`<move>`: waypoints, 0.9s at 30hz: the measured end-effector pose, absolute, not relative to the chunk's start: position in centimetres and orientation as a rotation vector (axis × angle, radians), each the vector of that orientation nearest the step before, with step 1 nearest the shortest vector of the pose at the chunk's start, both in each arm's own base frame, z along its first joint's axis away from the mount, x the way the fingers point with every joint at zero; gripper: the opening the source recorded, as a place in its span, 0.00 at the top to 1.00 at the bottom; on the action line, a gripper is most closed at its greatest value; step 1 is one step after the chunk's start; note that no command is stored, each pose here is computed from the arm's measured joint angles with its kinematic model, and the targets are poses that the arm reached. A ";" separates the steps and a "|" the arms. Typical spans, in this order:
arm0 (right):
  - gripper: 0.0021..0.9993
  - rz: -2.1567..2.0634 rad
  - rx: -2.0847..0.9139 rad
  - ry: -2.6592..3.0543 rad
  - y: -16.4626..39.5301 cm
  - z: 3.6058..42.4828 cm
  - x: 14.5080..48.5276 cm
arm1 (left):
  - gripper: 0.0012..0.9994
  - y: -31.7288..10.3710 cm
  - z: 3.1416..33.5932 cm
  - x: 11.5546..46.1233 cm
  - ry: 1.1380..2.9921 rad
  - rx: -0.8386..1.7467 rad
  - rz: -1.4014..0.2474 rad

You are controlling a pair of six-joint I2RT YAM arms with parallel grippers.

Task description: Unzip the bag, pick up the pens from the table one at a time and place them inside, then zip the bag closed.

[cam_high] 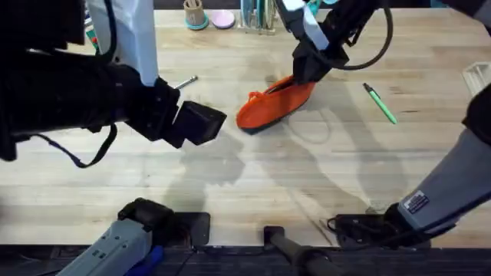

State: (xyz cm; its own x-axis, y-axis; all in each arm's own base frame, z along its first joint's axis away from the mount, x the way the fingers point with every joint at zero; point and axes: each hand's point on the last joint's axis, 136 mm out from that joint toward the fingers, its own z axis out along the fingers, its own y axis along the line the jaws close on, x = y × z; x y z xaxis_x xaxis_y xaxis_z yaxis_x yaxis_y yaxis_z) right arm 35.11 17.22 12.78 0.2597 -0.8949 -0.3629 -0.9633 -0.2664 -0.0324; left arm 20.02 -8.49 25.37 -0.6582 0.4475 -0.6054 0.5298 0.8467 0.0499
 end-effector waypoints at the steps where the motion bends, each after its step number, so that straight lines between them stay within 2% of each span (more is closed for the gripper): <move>1: 0.97 0.404 -2.286 1.730 17.2 12.6 35.1 | 0.00 -8.5 25.4 20.0 2.394 0.709 -0.173; 16: 0.97 0.447 -2.322 1.731 17.2 10.6 34.9 | 0.00 -8.5 25.4 20.0 2.394 0.709 -0.173; 27: 0.97 0.473 -2.336 1.718 17.2 7.7 34.4 | 0.00 -8.5 25.4 20.0 2.394 0.709 -0.173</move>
State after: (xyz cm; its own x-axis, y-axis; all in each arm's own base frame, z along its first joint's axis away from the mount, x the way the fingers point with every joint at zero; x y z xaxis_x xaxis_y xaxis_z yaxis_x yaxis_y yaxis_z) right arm 34.42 17.18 7.68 0.2723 -0.8876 -0.3715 -0.9527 -0.3029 0.0255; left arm 20.01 -8.49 25.37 -0.6580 0.4476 -0.6056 0.5299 0.8466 0.0500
